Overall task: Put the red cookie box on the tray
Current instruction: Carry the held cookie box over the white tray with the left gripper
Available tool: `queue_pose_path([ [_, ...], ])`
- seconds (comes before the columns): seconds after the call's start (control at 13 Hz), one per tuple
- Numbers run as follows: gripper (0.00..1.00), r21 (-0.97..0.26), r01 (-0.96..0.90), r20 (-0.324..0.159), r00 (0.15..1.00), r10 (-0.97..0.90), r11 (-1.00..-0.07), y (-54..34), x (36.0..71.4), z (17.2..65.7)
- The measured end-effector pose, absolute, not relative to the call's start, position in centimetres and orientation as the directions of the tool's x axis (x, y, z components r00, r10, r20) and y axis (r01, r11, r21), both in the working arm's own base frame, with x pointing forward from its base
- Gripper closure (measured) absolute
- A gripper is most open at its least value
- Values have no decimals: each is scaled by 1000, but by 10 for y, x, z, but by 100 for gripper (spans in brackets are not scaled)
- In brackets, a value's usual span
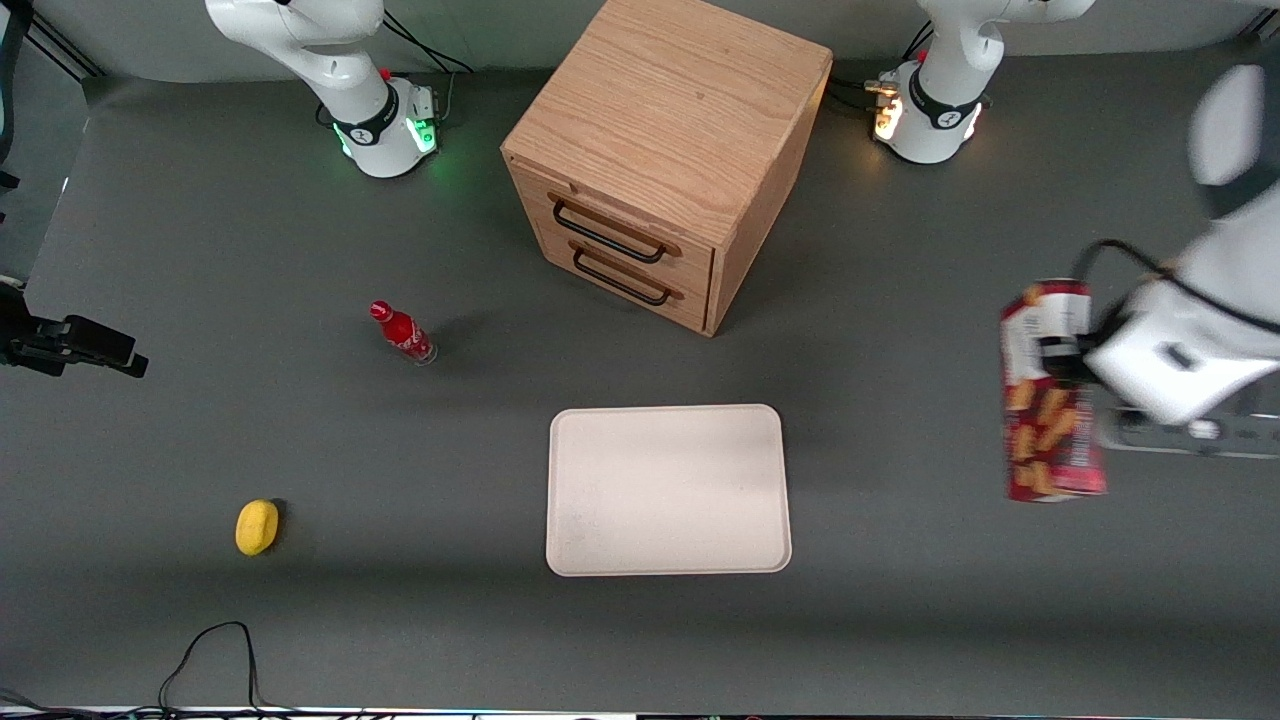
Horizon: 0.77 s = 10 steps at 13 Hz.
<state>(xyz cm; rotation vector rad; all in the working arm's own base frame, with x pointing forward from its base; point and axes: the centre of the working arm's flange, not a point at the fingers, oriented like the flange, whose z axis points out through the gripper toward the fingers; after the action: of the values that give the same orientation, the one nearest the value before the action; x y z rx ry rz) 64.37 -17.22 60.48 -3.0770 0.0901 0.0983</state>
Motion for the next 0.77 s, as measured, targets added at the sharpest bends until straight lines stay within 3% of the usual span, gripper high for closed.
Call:
queue_pose_path([
  [0.38,98,-48,37,12,999,36,-998,-357,601,566],
  [0.77,98,-66,79,29,997,77,-995,-386,600,538],
])
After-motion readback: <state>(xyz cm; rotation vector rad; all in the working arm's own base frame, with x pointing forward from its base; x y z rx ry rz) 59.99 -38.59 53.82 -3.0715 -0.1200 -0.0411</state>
